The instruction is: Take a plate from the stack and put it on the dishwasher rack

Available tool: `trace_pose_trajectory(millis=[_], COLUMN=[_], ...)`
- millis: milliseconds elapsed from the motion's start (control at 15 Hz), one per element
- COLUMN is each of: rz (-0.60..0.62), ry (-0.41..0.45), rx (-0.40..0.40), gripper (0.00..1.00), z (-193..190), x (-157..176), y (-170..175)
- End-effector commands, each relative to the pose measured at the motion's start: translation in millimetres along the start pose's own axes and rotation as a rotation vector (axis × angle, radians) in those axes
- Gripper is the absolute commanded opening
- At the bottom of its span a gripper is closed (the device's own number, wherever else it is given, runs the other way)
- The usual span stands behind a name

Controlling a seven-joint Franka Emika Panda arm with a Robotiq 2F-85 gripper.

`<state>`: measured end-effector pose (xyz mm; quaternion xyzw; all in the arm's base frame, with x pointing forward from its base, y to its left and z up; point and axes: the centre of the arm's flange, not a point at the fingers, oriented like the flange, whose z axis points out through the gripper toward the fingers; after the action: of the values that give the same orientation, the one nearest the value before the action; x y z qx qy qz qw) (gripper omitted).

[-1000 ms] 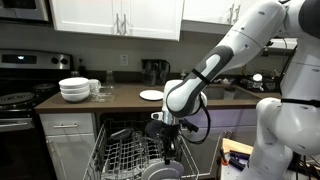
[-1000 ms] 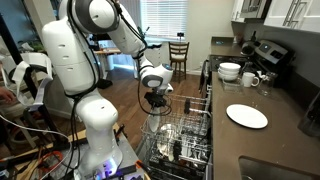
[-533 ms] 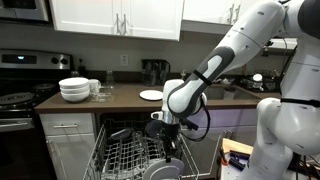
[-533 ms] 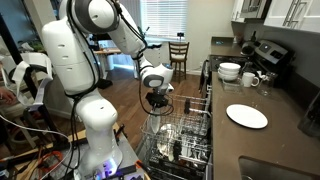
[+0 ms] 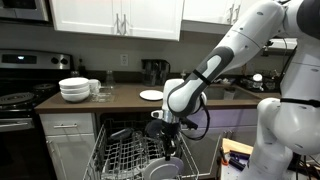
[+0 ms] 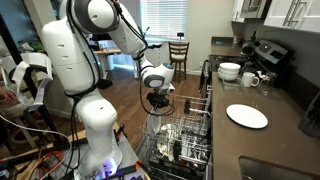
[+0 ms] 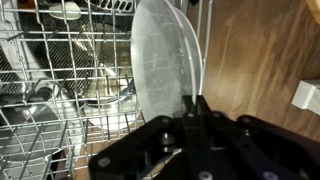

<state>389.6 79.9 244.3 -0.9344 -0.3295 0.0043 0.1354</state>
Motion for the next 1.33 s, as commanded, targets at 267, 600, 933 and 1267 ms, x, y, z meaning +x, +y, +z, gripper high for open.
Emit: trace_pose_trajectory(millis=[267,600,933,1267], rz=[0.024,0.014,0.008,0.009], ry=[0.031,0.003,-0.006,-0.005], rx=[-0.04,-0.015,-0.003,0.005], gripper=[0.01,0.05,0.02,0.02], z=[3,6,17,25], x=[5,-1,1,6], y=[15,7,10,11])
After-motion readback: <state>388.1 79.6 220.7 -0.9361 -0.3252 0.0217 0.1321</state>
